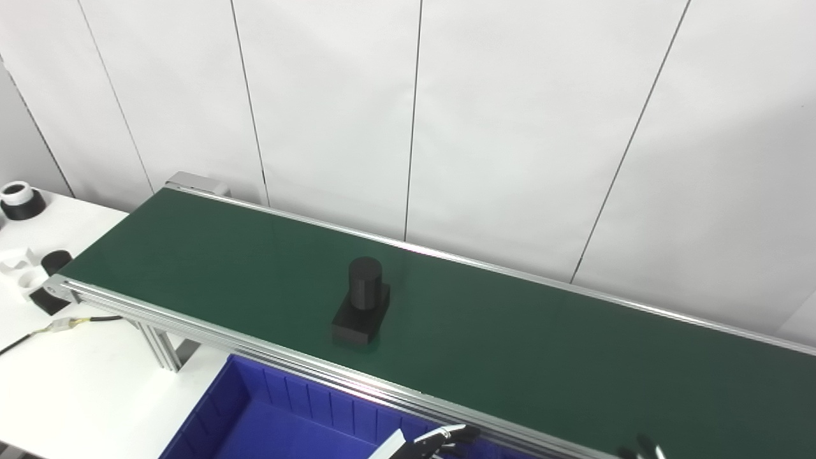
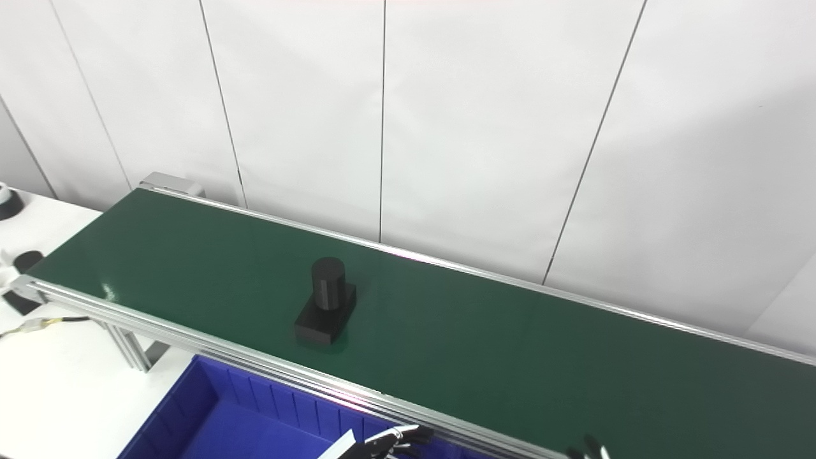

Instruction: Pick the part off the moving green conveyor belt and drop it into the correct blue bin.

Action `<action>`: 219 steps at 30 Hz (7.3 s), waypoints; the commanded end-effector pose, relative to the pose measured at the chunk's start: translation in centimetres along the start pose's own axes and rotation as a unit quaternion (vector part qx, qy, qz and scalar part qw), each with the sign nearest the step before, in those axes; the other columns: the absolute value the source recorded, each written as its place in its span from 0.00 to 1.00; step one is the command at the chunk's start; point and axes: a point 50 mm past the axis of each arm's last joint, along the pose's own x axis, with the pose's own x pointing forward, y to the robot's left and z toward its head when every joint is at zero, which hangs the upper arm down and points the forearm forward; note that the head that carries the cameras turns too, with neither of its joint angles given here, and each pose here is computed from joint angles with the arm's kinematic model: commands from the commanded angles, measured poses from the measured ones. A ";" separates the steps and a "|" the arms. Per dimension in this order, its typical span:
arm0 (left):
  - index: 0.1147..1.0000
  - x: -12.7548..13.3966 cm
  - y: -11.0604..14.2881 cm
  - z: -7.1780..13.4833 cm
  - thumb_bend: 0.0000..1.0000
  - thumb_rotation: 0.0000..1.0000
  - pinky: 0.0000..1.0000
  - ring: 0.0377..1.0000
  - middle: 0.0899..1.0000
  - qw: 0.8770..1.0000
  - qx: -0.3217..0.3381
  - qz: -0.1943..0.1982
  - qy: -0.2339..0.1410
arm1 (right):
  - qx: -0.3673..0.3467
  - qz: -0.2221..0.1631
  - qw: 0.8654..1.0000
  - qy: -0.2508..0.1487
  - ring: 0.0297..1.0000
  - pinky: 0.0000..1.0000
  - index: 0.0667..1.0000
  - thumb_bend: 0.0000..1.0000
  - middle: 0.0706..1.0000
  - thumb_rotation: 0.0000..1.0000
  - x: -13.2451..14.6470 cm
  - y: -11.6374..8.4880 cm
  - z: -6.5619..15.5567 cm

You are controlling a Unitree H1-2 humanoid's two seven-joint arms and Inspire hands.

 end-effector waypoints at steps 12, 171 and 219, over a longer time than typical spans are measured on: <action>0.85 2.1 -0.7 1.1 0.91 0.04 0.70 0.80 0.86 0.999 -0.001 0.015 -0.044 | -0.032 -0.008 0.988 -0.152 0.85 0.78 0.96 0.85 0.86 0.32 8.2 -2.5 9.0; 0.90 -0.3 3.4 5.5 0.79 0.06 0.83 0.89 0.92 0.998 -0.038 -0.006 -0.046 | -0.088 -0.006 0.996 0.025 0.45 0.41 0.41 0.51 0.50 0.00 9.1 -0.6 3.7; 0.90 -2.2 5.2 5.6 0.81 0.09 0.81 0.89 0.91 0.999 -0.030 -0.012 -0.036 | -0.409 0.122 0.902 0.067 1.00 0.97 1.00 0.92 1.00 0.26 3.0 3.3 2.5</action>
